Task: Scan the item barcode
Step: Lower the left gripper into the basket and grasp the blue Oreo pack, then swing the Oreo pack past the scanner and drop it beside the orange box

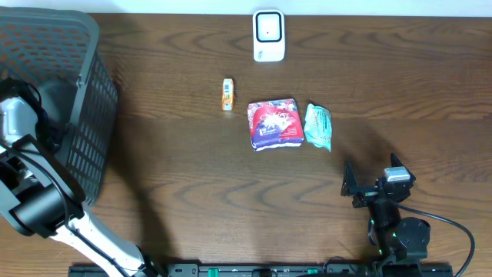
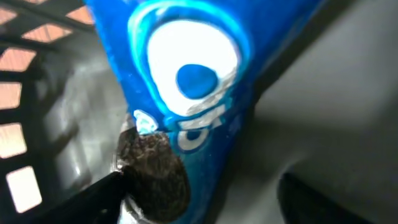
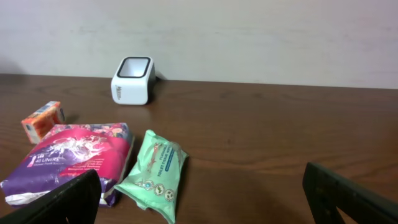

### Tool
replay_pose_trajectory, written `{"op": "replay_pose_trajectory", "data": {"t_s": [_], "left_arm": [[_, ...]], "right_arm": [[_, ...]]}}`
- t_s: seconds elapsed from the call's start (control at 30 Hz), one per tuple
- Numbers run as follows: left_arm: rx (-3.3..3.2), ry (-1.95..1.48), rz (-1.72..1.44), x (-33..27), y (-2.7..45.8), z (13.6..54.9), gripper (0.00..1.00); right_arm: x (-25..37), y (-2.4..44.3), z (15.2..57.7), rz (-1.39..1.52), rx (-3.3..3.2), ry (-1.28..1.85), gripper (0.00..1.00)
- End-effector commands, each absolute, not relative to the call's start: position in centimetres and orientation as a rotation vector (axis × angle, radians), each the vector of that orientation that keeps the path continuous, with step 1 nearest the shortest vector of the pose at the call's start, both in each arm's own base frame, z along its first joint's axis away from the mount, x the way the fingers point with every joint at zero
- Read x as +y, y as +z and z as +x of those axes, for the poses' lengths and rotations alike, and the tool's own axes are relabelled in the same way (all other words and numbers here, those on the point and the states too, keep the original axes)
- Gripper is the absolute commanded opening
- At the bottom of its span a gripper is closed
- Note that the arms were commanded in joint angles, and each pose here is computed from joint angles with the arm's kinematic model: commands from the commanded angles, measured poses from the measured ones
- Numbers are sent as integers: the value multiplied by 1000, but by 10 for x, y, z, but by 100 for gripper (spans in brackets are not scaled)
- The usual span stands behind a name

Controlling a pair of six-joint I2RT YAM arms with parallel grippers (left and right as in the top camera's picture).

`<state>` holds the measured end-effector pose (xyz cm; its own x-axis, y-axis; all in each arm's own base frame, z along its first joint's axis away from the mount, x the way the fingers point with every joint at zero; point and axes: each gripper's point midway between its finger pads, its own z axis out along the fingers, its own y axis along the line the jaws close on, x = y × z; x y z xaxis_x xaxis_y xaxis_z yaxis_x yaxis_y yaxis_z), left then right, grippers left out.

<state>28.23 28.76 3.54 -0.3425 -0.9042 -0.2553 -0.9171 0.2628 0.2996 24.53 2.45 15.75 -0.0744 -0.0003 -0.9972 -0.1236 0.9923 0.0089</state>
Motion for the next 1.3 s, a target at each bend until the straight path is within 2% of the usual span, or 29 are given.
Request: {"op": "replay_pose_trajectory", "data": {"t_s": [0.0,0.17,0.2,0.27,0.3,0.33,0.53,0.7,0.83,1.0,1.27], "left_arm": [[2552,631,-1836,273,9,259,76],[2576,598,-1848,267,4,256,62],[2583,572,-1853,264,3,257,56],[2595,528,-1861,259,2,258,36],[2596,519,-1863,258,2,259,12],[2598,502,-1865,257,1,260,7],[2609,381,-1861,248,13,269,7],[2485,325,-1797,252,62,283,7],[2304,142,-1670,245,129,307,7],[2100,-124,-1330,217,234,337,7],[1881,-324,-901,132,365,330,7]], "right_arm": [[25,156,245,-108,1646,97,99],[25,156,245,-108,1646,98,99],[25,156,245,-108,1646,98,99],[25,156,245,-108,1646,98,99],[25,156,245,-108,1646,98,99],[25,156,245,-108,1646,98,99],[25,156,245,-108,1646,97,99],[25,156,245,-108,1646,98,99],[25,156,245,-108,1646,98,99],[25,156,245,-108,1646,98,99],[25,156,245,-107,1646,97,99]]}}
